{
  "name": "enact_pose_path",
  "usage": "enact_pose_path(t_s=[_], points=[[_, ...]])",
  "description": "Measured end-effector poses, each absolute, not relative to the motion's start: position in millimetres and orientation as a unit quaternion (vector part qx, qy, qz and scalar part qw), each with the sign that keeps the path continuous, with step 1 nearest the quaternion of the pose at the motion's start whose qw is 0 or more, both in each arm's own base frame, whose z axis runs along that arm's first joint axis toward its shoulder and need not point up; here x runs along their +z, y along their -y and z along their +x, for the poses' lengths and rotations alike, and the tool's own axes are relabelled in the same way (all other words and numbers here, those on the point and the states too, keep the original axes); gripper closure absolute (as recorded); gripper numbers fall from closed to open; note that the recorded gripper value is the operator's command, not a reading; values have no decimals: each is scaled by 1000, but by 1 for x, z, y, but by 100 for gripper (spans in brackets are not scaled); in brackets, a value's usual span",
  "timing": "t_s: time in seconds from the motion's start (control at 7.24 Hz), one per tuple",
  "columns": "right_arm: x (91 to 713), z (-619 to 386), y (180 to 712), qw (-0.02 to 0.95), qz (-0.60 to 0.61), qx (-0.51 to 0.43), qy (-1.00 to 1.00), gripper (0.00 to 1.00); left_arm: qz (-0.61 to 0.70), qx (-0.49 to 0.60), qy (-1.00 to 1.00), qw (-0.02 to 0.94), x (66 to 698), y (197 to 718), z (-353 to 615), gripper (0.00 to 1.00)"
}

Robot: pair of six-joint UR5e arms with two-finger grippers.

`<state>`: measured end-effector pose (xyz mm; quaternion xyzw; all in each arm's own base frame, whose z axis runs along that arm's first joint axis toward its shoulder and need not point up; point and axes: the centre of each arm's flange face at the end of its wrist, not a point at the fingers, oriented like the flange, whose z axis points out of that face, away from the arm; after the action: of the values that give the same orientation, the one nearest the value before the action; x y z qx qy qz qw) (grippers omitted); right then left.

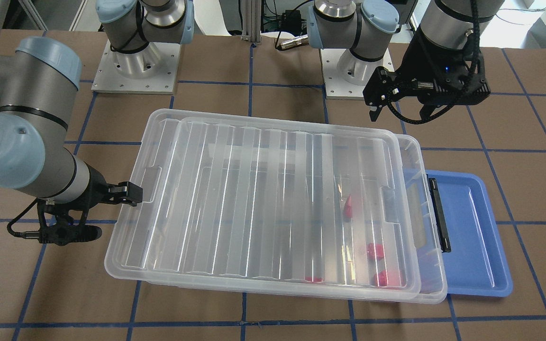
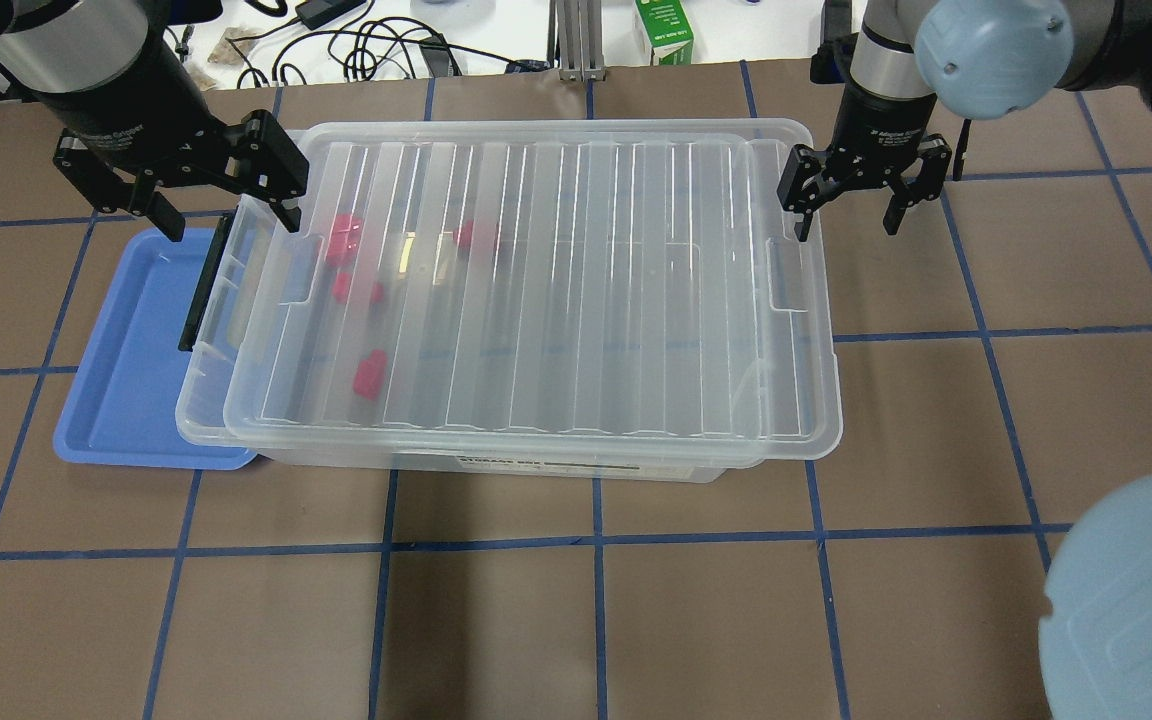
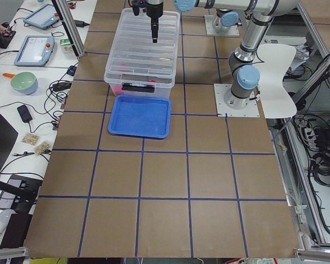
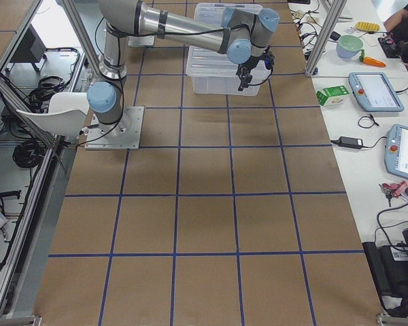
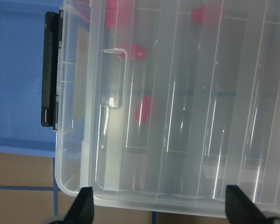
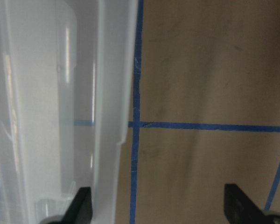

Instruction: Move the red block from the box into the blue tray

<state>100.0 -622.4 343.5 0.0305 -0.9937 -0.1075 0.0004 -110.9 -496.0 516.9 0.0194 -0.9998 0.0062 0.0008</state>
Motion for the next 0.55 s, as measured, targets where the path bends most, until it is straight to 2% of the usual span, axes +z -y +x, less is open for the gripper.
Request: enact_pose_path(t_s=[0.55], points=[[346, 64, 626, -1, 21, -109, 994, 0, 20, 6, 1000, 1, 516, 496, -111, 0]])
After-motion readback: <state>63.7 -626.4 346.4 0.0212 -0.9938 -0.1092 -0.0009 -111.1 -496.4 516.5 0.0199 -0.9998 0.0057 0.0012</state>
